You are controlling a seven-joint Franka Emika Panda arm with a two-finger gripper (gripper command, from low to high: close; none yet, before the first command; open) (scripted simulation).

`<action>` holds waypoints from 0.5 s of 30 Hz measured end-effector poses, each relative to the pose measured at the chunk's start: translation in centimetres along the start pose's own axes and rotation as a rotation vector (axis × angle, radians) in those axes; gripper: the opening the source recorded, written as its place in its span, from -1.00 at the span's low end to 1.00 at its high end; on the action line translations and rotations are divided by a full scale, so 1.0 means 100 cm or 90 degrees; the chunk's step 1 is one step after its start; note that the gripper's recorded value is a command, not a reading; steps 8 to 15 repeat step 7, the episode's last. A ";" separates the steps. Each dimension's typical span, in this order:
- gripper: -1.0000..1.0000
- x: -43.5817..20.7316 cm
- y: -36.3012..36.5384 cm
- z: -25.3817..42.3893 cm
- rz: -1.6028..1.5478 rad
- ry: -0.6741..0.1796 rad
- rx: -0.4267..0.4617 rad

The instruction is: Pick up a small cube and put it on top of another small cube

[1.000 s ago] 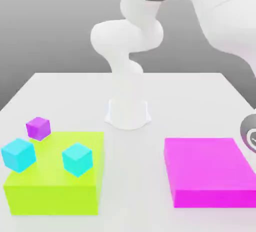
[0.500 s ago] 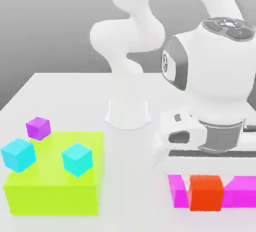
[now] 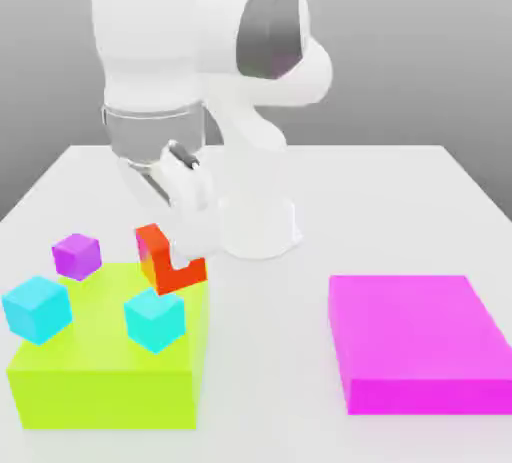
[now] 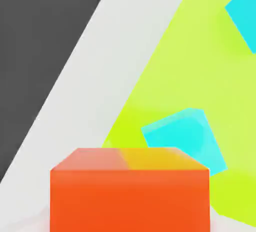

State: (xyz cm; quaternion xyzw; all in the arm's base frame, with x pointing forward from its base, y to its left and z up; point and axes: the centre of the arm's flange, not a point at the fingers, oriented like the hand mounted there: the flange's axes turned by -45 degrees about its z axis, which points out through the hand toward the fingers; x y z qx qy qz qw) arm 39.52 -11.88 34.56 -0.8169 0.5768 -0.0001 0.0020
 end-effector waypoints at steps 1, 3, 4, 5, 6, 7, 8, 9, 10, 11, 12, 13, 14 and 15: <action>-1.00 0.002 0.003 0.010 0.010 0.001 -0.001; -1.00 0.003 0.005 0.035 0.018 0.002 -0.001; 1.00 0.003 0.006 0.048 0.019 0.001 -0.001; 1.00 0.003 0.006 0.048 0.019 0.001 -0.001; 1.00 0.003 0.006 0.048 0.019 0.001 -0.001; 1.00 0.003 0.006 0.048 0.019 0.001 -0.001; 1.00 0.003 0.006 0.048 0.019 0.001 -0.001; 1.00 0.003 0.006 0.048 0.019 0.001 -0.001; 1.00 0.003 0.006 0.048 0.019 0.001 -0.001; 1.00 0.003 0.006 0.048 0.019 0.001 -0.001; 1.00 0.003 0.006 0.048 0.019 0.001 -0.001; 1.00 0.003 0.006 0.048 0.019 0.001 -0.001; 1.00 0.003 0.006 0.048 0.019 0.001 -0.001; 1.00 0.003 0.006 0.048 0.019 0.001 -0.001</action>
